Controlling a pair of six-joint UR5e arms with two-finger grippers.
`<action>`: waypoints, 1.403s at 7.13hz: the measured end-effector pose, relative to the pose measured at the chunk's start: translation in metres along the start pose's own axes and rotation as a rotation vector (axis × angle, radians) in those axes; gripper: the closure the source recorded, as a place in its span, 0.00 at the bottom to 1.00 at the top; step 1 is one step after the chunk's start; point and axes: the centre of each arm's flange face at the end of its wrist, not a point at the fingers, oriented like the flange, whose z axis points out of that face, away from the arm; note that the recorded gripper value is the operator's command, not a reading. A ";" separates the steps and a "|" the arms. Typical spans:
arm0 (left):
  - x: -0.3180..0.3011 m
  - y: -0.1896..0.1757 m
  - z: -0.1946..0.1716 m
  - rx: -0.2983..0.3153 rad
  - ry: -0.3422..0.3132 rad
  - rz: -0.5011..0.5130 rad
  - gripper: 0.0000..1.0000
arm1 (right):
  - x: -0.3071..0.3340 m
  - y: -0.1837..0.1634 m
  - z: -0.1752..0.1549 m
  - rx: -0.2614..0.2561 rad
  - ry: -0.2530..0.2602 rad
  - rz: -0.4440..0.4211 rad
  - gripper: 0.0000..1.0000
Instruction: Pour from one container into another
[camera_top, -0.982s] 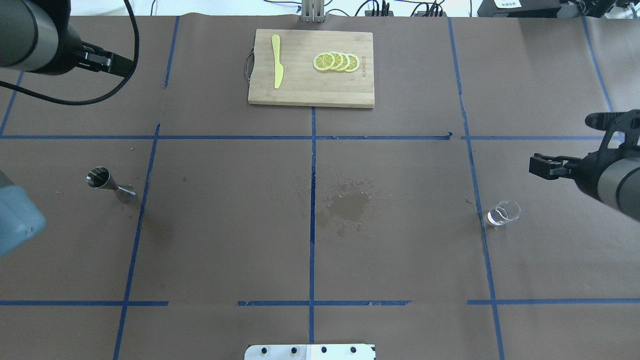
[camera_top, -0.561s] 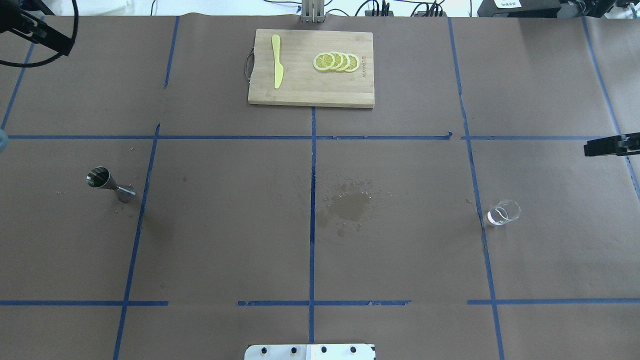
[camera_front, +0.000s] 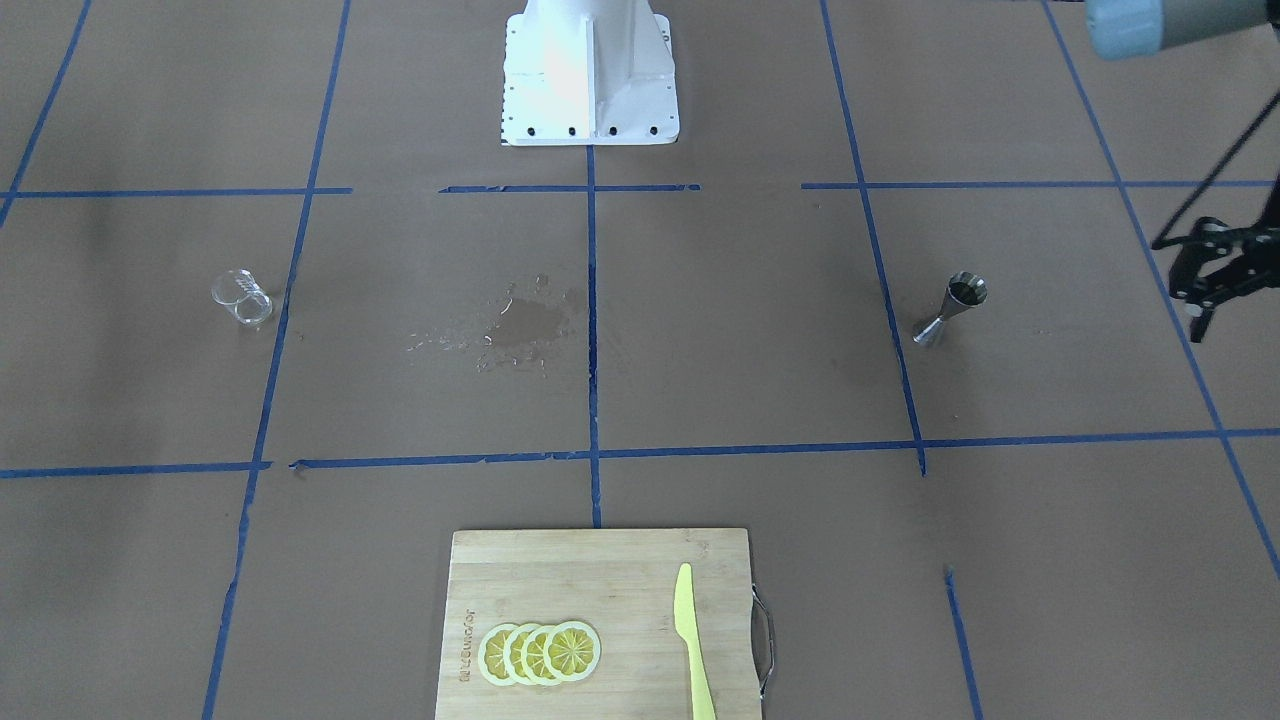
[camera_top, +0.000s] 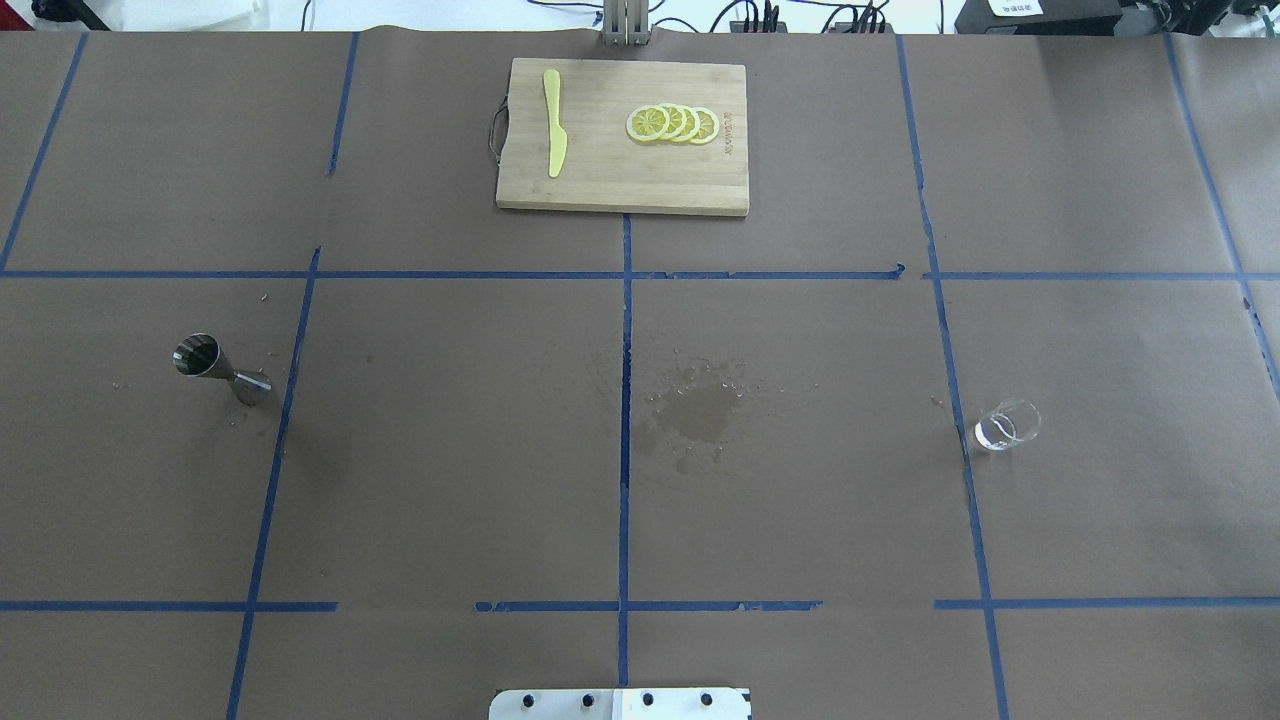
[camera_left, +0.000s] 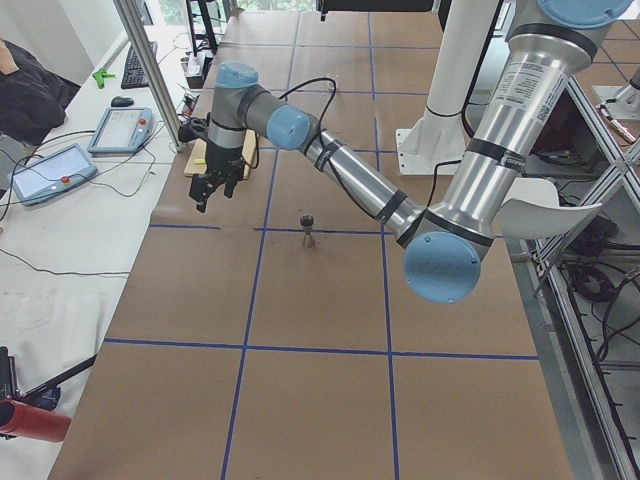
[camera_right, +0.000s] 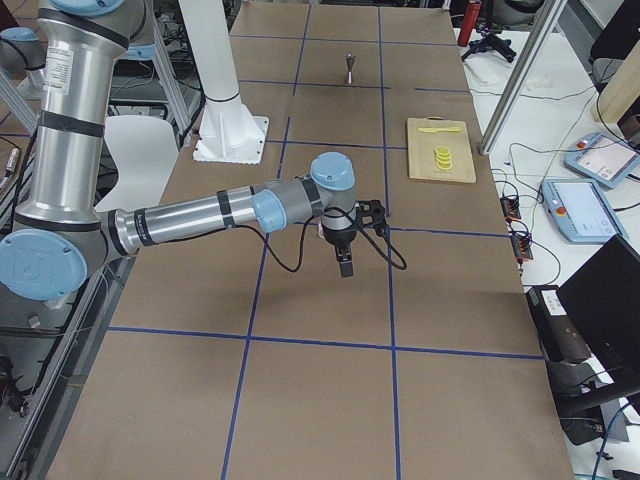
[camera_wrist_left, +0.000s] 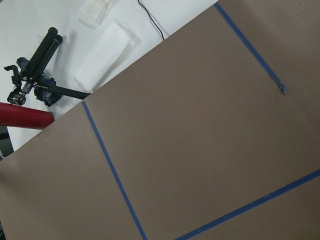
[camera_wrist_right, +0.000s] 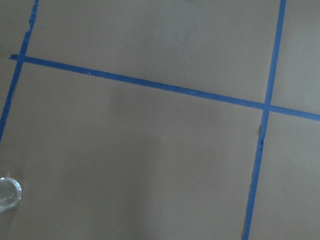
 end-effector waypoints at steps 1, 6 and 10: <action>-0.034 0.033 0.024 -0.022 0.050 0.016 0.00 | 0.018 0.006 -0.005 -0.038 0.001 -0.030 0.00; -0.089 0.198 0.113 -0.124 0.188 -0.091 0.00 | 0.069 0.028 -0.004 -0.092 -0.016 -0.028 0.00; -0.102 0.221 0.126 -0.116 0.196 -0.116 0.00 | 0.083 0.033 0.007 -0.117 -0.025 0.020 0.00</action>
